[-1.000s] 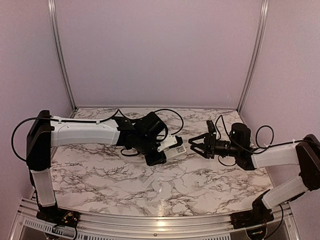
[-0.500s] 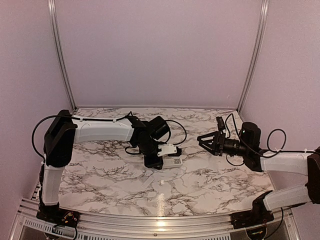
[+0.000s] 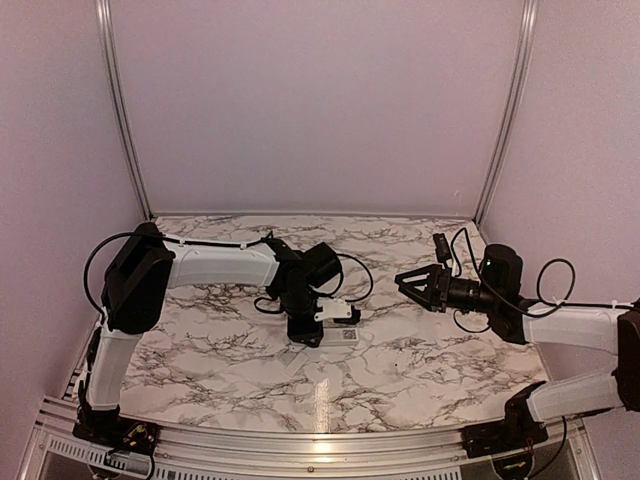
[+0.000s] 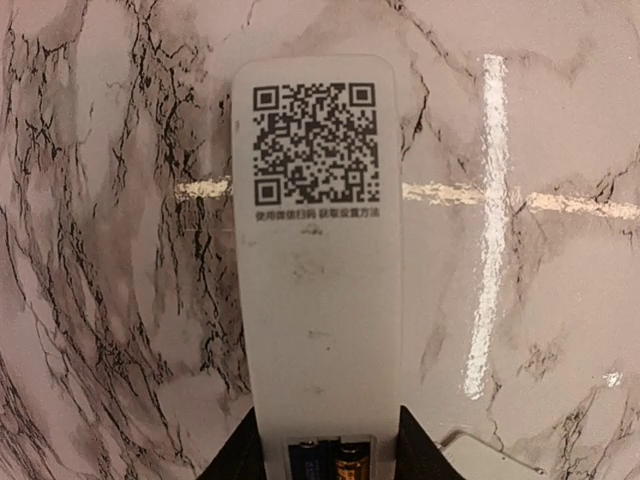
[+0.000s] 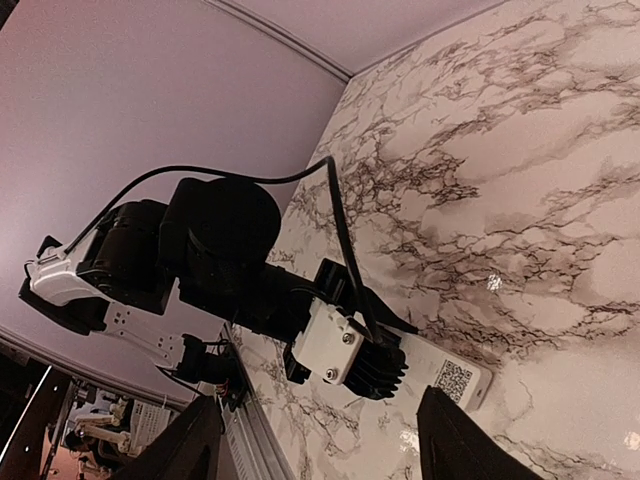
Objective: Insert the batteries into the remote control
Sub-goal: Place the remote control at the center of the board, then pick up the battery cover from the center of the board.
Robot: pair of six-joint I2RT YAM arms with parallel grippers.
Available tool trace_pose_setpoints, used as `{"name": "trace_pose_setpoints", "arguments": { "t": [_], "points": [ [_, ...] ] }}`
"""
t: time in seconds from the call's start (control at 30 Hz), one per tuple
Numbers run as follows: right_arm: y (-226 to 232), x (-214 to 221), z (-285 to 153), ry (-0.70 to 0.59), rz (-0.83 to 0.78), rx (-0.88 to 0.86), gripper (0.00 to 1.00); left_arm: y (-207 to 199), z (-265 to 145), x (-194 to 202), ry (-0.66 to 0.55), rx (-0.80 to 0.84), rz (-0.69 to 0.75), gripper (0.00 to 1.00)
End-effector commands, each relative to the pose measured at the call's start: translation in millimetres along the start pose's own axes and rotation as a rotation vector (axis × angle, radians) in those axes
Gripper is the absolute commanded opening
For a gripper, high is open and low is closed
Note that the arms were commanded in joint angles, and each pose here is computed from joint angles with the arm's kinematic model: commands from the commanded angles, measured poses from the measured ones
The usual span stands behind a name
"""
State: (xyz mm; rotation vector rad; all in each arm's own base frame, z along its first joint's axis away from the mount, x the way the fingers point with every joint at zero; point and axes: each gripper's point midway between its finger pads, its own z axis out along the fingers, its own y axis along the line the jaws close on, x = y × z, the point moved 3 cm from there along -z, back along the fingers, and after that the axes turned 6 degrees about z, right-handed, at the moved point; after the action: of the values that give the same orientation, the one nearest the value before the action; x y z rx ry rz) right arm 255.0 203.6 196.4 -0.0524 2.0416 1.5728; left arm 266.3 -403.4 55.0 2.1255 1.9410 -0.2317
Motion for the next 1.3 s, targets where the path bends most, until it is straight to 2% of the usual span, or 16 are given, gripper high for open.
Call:
{"name": "trace_pose_setpoints", "arguments": {
  "t": [0.0,0.17,0.33,0.47,0.57,0.63,0.73,0.83,1.03,1.17,1.27],
  "points": [
    [7.9,-7.4,-2.1,-0.015,-0.031,-0.013,0.65,2.3,3.3,2.6,0.017,0.012,0.010,0.29],
    [7.1,-7.0,-2.4,-0.017,-0.033,-0.011,0.65,0.7,10.0,8.7,0.046,0.024,0.009,0.32],
    [9.0,-7.8,-2.6,-0.016,-0.040,-0.014,0.65,3.3,8.4,8.1,0.050,0.014,-0.011,0.41],
    [11.6,-8.9,-3.0,-0.017,-0.048,-0.018,0.66,15.6,-6.9,3.7,0.038,-0.044,-0.051,0.57],
    [13.9,-9.7,-3.4,-0.017,-0.056,-0.021,0.66,22.2,-24.9,-3.2,0.004,-0.077,-0.071,0.66],
    [15.0,-10.3,-3.5,-0.019,-0.063,-0.021,0.67,26.0,-41.0,-9.3,-0.026,-0.109,-0.085,0.81],
    [15.9,-11.7,-3.3,-0.020,-0.079,-0.019,0.67,35.0,-75.3,-17.8,-0.080,-0.197,-0.128,0.92],
    [14.2,-11.9,-1.9,-0.013,-0.089,-0.009,0.67,43.0,-116.2,-18.4,-0.144,-0.327,-0.199,0.95],
    [11.1,-10.2,-0.3,-0.006,-0.088,-0.015,0.66,45.2,-196.3,1.7,-0.363,-0.609,-0.434,0.99],
    [10.9,-11.2,0.0,-0.006,-0.097,-0.008,0.66,31.3,-198.0,37.9,-0.343,-0.653,-0.618,0.99],
    [10.6,-11.5,0.2,-0.007,-0.099,-0.009,0.66,14.2,-173.8,57.1,-0.270,-0.575,-0.697,0.99]
  ]
}}
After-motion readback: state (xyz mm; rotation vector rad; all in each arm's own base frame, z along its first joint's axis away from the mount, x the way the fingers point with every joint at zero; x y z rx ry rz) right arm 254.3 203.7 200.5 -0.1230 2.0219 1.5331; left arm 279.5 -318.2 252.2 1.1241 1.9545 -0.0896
